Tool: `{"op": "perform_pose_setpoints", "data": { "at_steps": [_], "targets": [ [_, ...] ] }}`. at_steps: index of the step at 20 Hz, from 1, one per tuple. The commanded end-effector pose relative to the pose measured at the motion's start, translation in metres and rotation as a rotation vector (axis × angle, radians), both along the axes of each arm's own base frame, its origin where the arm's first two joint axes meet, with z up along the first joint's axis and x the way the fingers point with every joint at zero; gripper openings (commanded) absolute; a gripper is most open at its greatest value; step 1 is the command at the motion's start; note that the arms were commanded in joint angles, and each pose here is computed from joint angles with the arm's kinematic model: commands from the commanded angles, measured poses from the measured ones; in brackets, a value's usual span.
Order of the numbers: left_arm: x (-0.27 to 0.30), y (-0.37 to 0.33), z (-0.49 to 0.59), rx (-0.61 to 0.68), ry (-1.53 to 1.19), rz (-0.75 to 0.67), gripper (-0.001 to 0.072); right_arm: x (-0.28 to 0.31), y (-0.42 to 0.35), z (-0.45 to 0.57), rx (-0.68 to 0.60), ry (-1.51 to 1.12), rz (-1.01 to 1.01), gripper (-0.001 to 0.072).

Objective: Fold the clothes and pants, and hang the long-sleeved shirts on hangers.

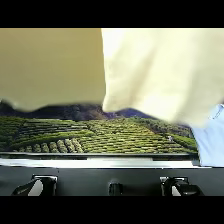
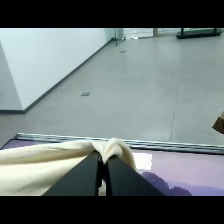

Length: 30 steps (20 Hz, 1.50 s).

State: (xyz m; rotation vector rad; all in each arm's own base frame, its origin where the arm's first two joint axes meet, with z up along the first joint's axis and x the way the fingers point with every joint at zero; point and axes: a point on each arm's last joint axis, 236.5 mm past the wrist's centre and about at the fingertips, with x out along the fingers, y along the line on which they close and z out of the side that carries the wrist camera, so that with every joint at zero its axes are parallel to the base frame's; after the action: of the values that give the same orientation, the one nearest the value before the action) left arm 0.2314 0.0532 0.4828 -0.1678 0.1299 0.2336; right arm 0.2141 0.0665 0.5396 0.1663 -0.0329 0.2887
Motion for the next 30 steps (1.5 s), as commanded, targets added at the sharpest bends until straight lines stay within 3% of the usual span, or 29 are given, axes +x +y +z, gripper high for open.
{"op": "perform_pose_setpoints", "data": {
  "at_steps": [1, 4, 12, 18, 23, 30],
  "targets": [
    [-0.012, 0.009, -0.019, -0.015, 0.075, 0.055, 0.0012, 0.004, -0.010, -0.008, 0.054, 0.055, -0.043, 0.0031],
    [0.038, 0.015, -0.075, -0.013, 0.261, -0.030, 0.0012, 0.076, -0.010, -0.068, 0.080, 0.306, -0.044, 0.0031],
    [0.223, 0.030, -0.363, -0.192, 0.792, -0.176, 0.0012, 0.277, -0.004, -0.356, 0.100, 1.051, -0.039, 0.0031],
    [0.316, 0.035, -0.494, -0.210, 0.828, -0.173, 0.0012, 0.373, 0.001, -0.522, 0.205, 1.150, -0.067, 0.0031],
    [0.328, 0.034, -0.508, -0.212, 0.838, -0.179, 0.0012, 0.388, -0.003, -0.562, 0.218, 1.159, -0.093, 0.0031],
    [0.252, 0.009, -0.537, -0.328, 1.180, -0.224, 0.0013, 0.328, 0.002, -0.577, 0.134, 1.409, -0.040, 0.0032]
  ]
}}
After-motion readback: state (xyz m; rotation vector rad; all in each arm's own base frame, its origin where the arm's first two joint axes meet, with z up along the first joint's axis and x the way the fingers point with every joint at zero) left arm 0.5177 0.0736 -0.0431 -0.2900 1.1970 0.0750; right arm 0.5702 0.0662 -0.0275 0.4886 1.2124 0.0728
